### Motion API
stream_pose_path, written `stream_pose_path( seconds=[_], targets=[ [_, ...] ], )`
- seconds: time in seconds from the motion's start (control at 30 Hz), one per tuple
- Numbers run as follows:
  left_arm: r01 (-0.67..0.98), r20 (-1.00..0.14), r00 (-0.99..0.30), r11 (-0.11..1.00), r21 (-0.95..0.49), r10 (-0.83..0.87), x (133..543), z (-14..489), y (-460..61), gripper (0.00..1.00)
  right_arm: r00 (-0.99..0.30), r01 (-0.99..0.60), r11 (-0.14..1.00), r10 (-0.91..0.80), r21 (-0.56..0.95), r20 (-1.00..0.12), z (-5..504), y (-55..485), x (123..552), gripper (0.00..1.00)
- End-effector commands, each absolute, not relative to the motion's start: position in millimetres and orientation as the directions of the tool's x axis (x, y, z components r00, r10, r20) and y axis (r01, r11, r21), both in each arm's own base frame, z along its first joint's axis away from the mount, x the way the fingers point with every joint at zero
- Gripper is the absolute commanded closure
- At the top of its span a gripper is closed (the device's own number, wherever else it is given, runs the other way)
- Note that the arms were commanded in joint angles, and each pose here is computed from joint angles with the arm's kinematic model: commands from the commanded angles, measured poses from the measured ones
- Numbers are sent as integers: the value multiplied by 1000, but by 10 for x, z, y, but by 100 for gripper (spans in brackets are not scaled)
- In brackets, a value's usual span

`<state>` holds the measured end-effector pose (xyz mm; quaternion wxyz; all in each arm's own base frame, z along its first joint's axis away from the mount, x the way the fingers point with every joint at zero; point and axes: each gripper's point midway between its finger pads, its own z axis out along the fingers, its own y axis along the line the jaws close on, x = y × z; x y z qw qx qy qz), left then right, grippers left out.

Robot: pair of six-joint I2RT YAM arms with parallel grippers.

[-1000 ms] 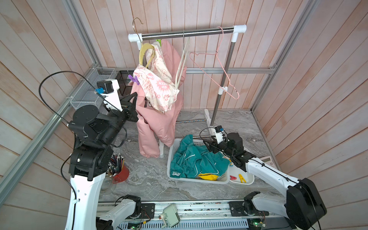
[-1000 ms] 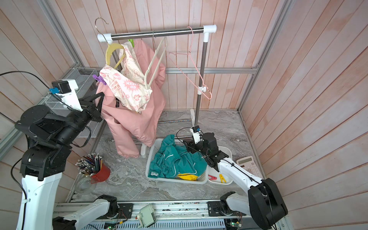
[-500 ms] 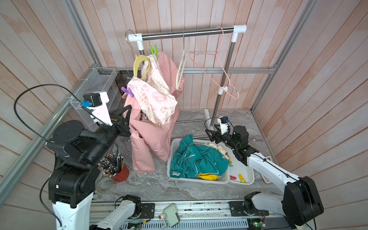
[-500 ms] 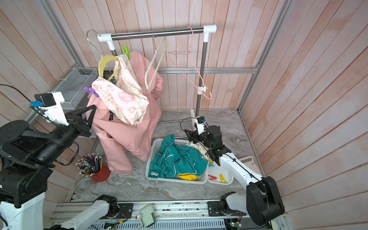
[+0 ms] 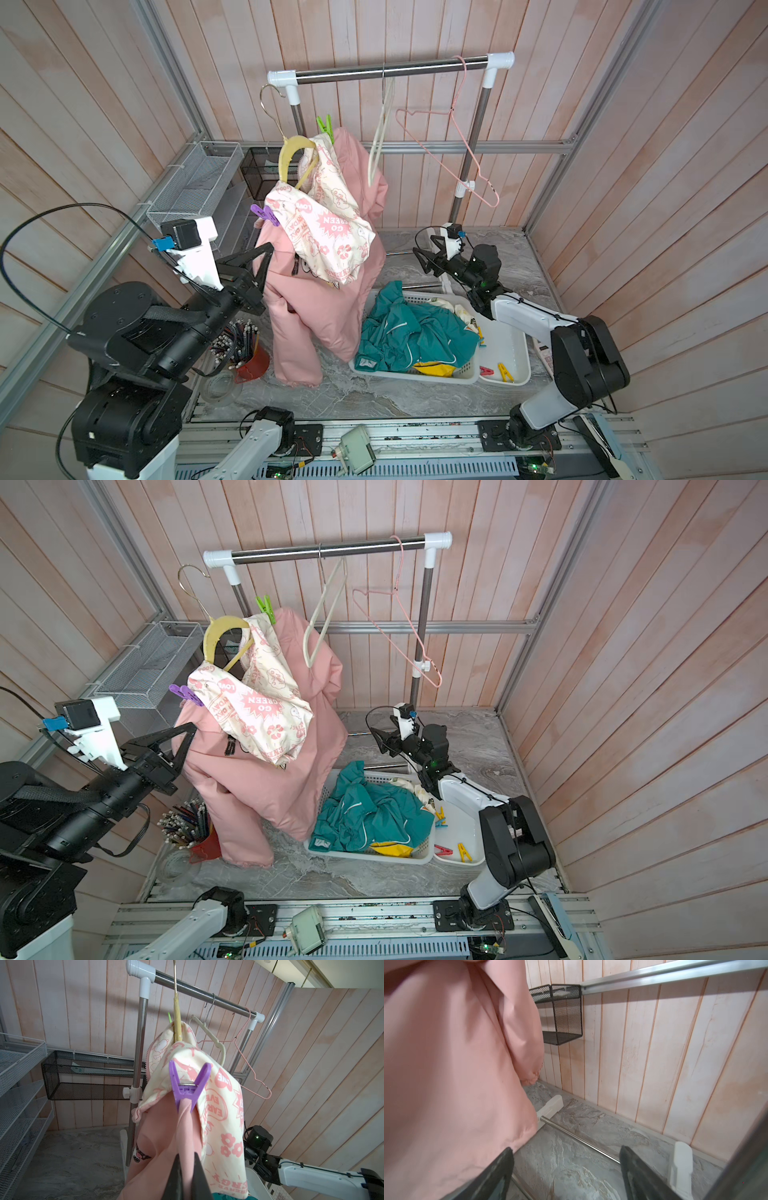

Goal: Remove the clothespins securing jackets to the hanger
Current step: Pick up the hanger from the clothesline, then adjust the jacket in the basket.

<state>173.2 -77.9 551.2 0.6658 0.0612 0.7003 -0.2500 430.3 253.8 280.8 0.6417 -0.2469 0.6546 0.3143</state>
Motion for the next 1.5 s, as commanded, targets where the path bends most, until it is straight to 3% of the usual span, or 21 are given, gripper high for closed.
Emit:
stream_pose_path(
  seconds=[0.0, 0.33, 0.57, 0.93, 1.0, 1.07, 1.23, 1.47],
  targets=[
    [485, -957, 36, 842, -235, -288, 1532, 5884, -790, 100, 83, -767, 641, 150, 33, -985, 3207, 2643, 4311, 18],
    [537, -954, 3, 805, -250, -298, 1454, 5859, -881, 100, 107, -855, 518, 221, 24, -969, 3381, 3037, 4487, 18],
    [544, -952, 0, 799, -257, -307, 1407, 5865, -883, 100, 119, -910, 414, 223, -17, -967, 3386, 3496, 4360, 18],
    [581, -946, -19, 767, -274, -324, 1337, 5857, -940, 100, 136, -915, 402, 252, -24, -958, 3469, 3733, 4511, 20],
    [579, -943, -21, 765, -282, -332, 1345, 5840, -938, 100, 119, -926, 377, 252, -15, -960, 3485, 3787, 4515, 32],
    [579, -941, -19, 764, -286, -338, 1344, 5829, -933, 100, 106, -934, 358, 245, -12, -964, 3470, 3795, 4467, 54],
    [592, -932, -4, 750, -294, -361, 1358, 5815, -946, 100, 76, -939, 345, 191, -5, -979, 3337, 3685, 4133, 99],
    [698, -919, -20, 653, -294, -393, 1349, 5814, -1137, 100, 58, -921, 391, 122, -6, -991, 3281, 3377, 3483, 100]
  ],
)
